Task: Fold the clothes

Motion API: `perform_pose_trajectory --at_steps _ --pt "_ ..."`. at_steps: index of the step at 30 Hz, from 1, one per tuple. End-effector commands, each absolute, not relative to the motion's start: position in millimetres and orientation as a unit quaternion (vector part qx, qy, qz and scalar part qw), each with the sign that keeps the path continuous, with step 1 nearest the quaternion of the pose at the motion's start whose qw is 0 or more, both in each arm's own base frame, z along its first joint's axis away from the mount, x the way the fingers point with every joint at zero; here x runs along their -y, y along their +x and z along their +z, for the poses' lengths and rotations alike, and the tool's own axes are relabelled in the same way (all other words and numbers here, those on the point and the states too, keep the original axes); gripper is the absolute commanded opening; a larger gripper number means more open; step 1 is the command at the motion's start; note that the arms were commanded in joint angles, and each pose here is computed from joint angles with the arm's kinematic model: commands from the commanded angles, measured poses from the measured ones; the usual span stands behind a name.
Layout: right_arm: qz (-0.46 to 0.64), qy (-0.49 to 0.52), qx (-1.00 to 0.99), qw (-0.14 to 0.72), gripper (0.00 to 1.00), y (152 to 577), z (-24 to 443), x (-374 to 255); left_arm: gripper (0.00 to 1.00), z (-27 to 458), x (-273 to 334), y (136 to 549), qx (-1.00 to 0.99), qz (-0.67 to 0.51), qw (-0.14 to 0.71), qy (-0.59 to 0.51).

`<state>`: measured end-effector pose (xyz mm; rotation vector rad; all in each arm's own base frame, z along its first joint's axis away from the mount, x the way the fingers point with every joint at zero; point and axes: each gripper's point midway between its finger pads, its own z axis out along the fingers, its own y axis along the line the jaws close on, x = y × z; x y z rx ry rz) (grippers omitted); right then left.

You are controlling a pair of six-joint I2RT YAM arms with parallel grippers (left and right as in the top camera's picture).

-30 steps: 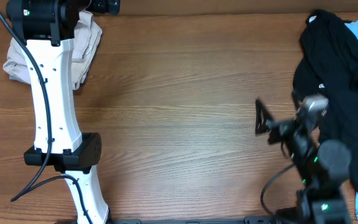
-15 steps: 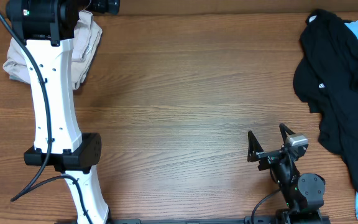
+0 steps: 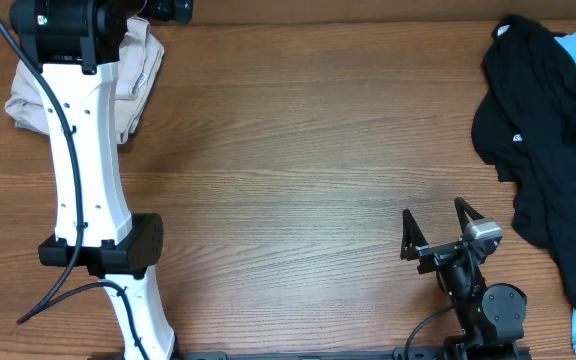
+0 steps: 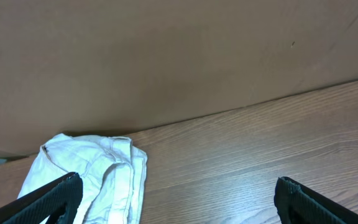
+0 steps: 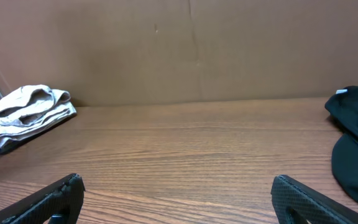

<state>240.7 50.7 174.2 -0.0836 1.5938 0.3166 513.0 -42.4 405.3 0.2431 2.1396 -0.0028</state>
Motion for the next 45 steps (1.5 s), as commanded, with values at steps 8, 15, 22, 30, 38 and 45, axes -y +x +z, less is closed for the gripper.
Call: perform_pose_trajectory --at_steps 8,15,22,30,38,45 --pt "0.135 -0.031 -0.710 0.691 1.00 241 173 -47 1.00 411 39 511 -0.872 -0.005 0.480 0.093" --pt "0.135 -0.031 -0.710 0.691 1.00 241 173 -47 1.00 411 39 511 -0.872 -0.006 0.480 0.093" --pt "0.135 -0.031 -0.710 0.691 1.00 241 173 -47 1.00 410 39 512 -0.872 -0.006 0.480 0.093" --pt "0.135 -0.031 -0.710 0.691 1.00 241 173 -47 1.00 420 40 500 -0.869 -0.011 0.485 0.094" --pt "0.135 -0.031 -0.710 0.691 1.00 241 173 -47 1.00 402 42 478 -0.865 -0.057 0.498 0.032" --pt "0.135 -0.031 -0.710 0.691 1.00 241 173 -47 1.00 363 38 426 -0.868 -0.054 0.493 0.029"
